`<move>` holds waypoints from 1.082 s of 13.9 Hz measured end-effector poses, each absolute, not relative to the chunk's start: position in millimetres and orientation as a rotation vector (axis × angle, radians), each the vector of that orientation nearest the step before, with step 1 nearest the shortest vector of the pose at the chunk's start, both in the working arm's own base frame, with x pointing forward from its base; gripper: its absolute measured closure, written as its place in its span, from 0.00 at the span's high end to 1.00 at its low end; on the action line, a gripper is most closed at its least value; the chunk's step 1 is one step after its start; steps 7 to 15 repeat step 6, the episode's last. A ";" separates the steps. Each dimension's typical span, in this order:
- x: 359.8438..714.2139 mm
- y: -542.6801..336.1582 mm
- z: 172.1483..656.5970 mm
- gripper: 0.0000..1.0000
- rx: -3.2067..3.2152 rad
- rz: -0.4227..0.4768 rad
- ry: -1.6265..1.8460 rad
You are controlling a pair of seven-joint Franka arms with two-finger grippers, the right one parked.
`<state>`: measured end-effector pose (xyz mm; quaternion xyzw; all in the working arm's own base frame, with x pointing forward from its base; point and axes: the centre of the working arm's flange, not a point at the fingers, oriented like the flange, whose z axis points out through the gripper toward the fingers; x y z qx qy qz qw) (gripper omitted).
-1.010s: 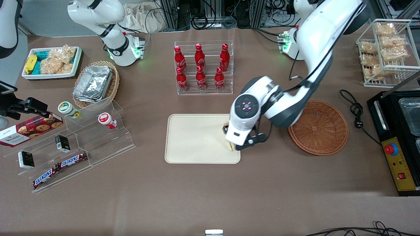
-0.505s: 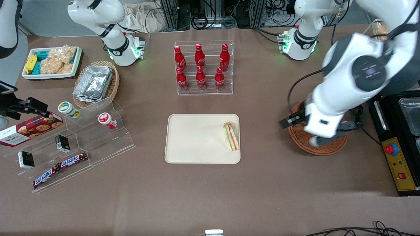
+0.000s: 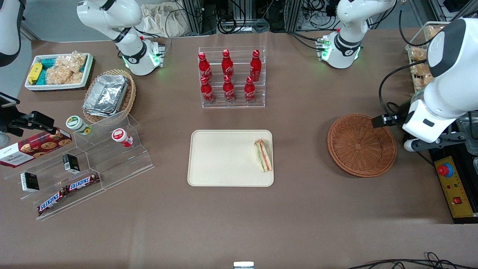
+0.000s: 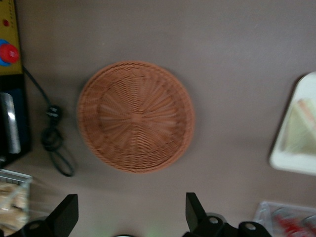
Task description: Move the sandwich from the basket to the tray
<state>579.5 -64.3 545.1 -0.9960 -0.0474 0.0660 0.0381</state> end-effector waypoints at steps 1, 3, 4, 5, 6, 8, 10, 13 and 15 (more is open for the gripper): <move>572.9 -54.4 545.8 0.97 -3.049 0.221 -0.087; 561.5 -31.9 554.7 0.98 -3.082 0.247 0.003; 558.2 -19.6 559.4 0.99 -3.095 0.252 0.031; 557.1 -11.1 562.2 0.99 -3.100 0.249 0.056; 557.8 -7.4 562.0 0.99 -3.103 0.250 0.090; 557.8 -7.4 562.0 0.99 -3.103 0.250 0.090; 557.8 -7.4 562.0 0.99 -3.103 0.250 0.090; 557.8 -7.4 562.0 0.99 -3.103 0.250 0.090; 557.8 -7.4 562.0 0.99 -3.103 0.250 0.090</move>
